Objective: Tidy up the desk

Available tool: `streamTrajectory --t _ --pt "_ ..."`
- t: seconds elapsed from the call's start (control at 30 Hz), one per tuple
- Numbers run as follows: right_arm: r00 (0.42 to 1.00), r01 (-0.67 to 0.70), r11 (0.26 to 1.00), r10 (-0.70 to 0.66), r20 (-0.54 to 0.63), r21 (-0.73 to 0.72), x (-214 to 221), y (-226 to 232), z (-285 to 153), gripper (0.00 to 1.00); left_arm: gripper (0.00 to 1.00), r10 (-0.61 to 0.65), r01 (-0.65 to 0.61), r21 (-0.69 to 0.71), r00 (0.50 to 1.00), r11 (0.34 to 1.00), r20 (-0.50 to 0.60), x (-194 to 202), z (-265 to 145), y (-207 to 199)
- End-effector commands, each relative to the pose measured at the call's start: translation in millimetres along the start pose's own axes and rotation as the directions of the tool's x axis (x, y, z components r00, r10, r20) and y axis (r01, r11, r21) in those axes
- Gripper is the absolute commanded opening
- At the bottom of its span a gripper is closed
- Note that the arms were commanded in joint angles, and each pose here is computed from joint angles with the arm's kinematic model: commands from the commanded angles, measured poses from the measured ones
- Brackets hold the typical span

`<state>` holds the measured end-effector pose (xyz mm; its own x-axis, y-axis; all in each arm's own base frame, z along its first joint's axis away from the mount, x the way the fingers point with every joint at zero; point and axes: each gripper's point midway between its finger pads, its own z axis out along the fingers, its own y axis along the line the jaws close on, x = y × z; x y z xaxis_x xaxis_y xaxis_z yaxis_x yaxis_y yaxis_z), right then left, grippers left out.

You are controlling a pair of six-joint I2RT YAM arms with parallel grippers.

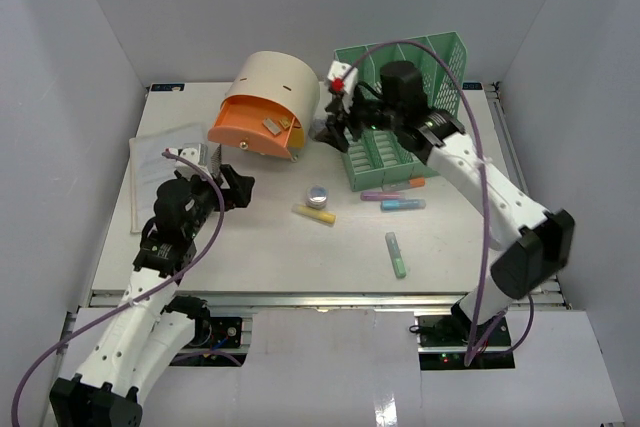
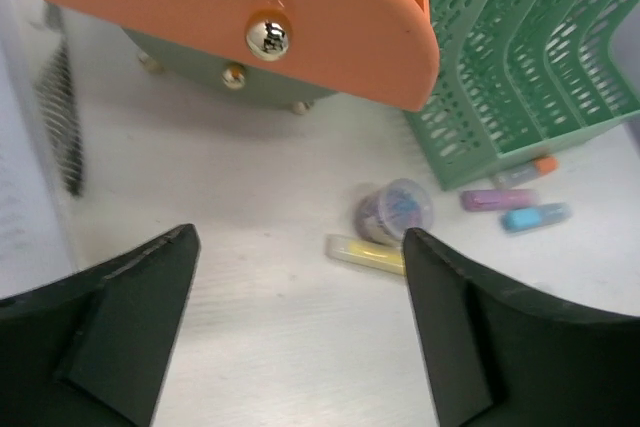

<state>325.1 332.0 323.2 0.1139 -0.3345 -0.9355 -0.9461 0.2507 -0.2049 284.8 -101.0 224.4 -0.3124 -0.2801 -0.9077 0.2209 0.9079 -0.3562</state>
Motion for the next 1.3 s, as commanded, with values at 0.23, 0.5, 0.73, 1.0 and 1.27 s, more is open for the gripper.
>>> streamTrajectory --t 0.23,0.5,0.73,1.0,1.27 --pt "0.973 -0.124 0.983 0.147 0.178 -0.136 114.9 74.5 -108.7 0.66 0.42 -0.46 0.439 -0.2 0.884 0.876 -0.076 0.8 41.7 6.7" --pt "0.966 -0.206 0.978 0.196 0.167 0.04 122.5 48.4 -125.8 0.36 0.08 -0.528 0.476 -0.35 0.847 0.806 -0.064 8.4 61.6 33.3" --pt "0.965 -0.222 0.972 0.206 0.164 0.08 120.7 41.0 -127.4 0.37 0.05 -0.546 0.473 -0.409 0.834 0.781 -0.079 7.0 84.1 46.9" --pt "0.966 -0.219 0.971 0.202 0.16 0.097 122.6 39.1 -128.0 0.38 0.05 -0.555 0.485 -0.414 0.83 0.77 -0.06 -13.6 114.4 49.0" --pt "0.967 -0.216 0.971 0.199 0.157 0.101 124.2 38.1 -128.2 0.39 0.06 -0.54 0.483 -0.383 0.841 0.787 -0.049 -38.5 139.6 43.5"
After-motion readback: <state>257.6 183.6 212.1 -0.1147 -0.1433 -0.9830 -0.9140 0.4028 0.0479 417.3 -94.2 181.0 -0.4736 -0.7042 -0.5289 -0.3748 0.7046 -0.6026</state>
